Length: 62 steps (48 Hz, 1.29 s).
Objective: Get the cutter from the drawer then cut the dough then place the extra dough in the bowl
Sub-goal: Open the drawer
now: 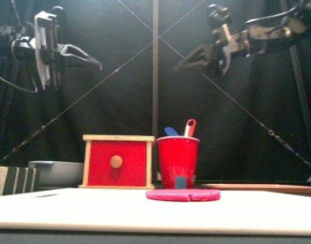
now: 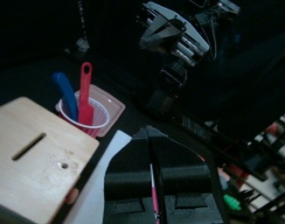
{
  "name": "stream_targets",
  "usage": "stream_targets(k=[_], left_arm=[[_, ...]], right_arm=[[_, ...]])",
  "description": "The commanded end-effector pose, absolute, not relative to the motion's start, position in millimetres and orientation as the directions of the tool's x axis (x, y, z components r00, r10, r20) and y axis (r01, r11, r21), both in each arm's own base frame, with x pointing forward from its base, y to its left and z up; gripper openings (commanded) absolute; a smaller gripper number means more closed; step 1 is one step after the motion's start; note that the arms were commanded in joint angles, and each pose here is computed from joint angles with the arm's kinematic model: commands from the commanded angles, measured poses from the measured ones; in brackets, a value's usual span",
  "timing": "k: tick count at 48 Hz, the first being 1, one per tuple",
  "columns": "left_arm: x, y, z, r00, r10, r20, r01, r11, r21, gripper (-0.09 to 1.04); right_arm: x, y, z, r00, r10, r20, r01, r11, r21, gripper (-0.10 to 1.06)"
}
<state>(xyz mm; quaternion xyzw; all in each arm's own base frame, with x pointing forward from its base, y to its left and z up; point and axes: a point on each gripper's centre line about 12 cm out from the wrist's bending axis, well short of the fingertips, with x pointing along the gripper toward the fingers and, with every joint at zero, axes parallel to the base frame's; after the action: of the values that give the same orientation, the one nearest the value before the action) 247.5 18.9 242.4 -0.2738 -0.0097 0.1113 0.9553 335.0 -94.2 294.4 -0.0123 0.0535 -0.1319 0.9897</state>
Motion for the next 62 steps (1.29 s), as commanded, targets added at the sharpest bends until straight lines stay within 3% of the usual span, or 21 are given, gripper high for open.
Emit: stream_targets(k=[1,9,19,24,52,62], left_arm=[[257,12,245,0.974,0.224,-0.044,-0.205,0.772,-0.602,0.06],[262,2,240,0.974,0.213,-0.076,-0.205,0.693,-0.691,0.06],[260,14,230,0.939,0.319,-0.127,-0.274,0.474,-0.837,0.05],[259,18,223,0.924,0.356,-0.140,-0.299,0.442,-0.846,0.05],[286,10,189,0.904,0.362,-0.228,-0.366,0.378,-0.850,0.06],[289,8,182,0.901,0.360,-0.243,-0.360,0.306,-0.881,0.22]], right_arm=[[373,-105,298,0.962,-0.254,-0.097,0.248,0.9664,-0.067,0.06],[423,-120,265,0.957,-0.239,-0.164,0.224,0.9690,-0.104,0.06],[462,-138,227,0.944,-0.244,-0.224,0.224,0.9681,-0.113,0.06],[472,-144,216,0.939,-0.249,-0.237,0.228,0.9672,-0.112,0.06],[464,-140,168,0.903,-0.241,-0.356,0.229,0.9703,-0.077,0.06],[461,-138,163,0.897,-0.239,-0.373,0.227,0.9709,-0.076,0.06]])
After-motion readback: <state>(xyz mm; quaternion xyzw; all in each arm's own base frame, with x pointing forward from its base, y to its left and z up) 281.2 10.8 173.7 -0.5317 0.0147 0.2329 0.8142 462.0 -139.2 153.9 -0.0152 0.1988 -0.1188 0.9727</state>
